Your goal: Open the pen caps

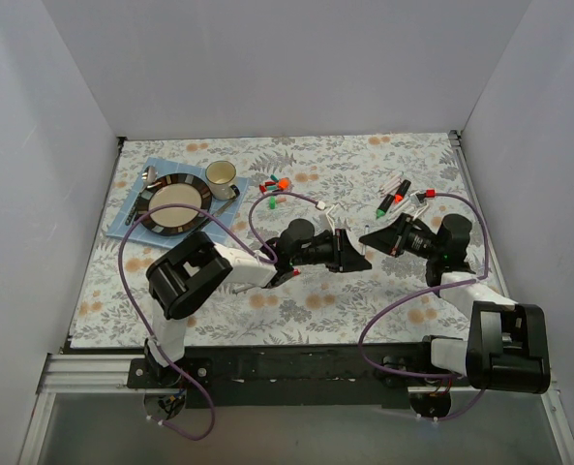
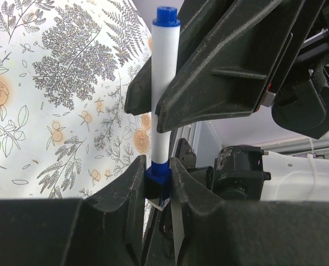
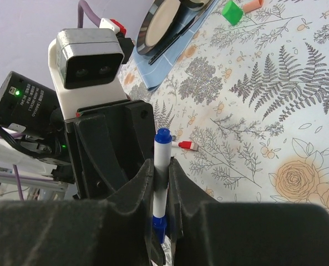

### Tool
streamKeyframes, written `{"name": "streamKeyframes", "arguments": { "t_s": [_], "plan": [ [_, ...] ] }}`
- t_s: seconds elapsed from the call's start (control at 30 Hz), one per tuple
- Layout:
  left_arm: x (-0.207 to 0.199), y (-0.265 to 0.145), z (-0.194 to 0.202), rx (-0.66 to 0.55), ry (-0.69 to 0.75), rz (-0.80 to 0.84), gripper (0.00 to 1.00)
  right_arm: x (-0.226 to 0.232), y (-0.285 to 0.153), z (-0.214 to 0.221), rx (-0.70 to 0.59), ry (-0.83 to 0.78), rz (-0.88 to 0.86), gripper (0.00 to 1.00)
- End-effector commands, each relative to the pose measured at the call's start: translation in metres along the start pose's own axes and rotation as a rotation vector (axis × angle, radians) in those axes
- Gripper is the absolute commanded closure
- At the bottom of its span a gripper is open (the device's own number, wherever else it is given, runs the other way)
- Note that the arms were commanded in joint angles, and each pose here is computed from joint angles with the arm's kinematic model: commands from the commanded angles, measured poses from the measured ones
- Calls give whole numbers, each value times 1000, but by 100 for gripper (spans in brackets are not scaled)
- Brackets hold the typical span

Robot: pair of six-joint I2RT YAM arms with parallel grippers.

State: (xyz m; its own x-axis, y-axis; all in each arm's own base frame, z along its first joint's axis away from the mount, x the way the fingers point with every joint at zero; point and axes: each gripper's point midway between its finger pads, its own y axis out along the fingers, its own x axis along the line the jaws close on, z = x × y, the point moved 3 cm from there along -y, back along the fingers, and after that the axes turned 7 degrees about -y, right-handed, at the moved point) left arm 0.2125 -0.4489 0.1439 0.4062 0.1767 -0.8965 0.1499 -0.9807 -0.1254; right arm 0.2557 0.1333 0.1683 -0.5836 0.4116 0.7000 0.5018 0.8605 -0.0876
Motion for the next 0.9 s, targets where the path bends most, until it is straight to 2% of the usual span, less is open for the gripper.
{"name": "streamKeyframes", "arguments": {
  "t_s": [0.0, 0.13, 0.23, 0.33, 0.5, 0.87],
  "plan": [
    [-19, 0, 5, 46, 14, 60, 100, 7, 2, -27, -52, -164, 0, 99],
    [-12, -8, 43, 150, -20, 62, 100, -9, -7, -51, -122, -191, 115, 99],
    [-13, -12, 88, 255, -39, 58, 100, -20, -11, -67, -157, -194, 180, 99],
    [-6, -24, 113, 293, -63, 31, 100, -26, -17, -84, -200, -193, 212, 99],
    [2, -46, 128, 313, -92, -4, 100, -34, -26, -108, -263, -162, 232, 99],
    [4, -56, 136, 364, -88, -24, 100, -51, -38, -136, -346, -115, 282, 99]
  ]
}}
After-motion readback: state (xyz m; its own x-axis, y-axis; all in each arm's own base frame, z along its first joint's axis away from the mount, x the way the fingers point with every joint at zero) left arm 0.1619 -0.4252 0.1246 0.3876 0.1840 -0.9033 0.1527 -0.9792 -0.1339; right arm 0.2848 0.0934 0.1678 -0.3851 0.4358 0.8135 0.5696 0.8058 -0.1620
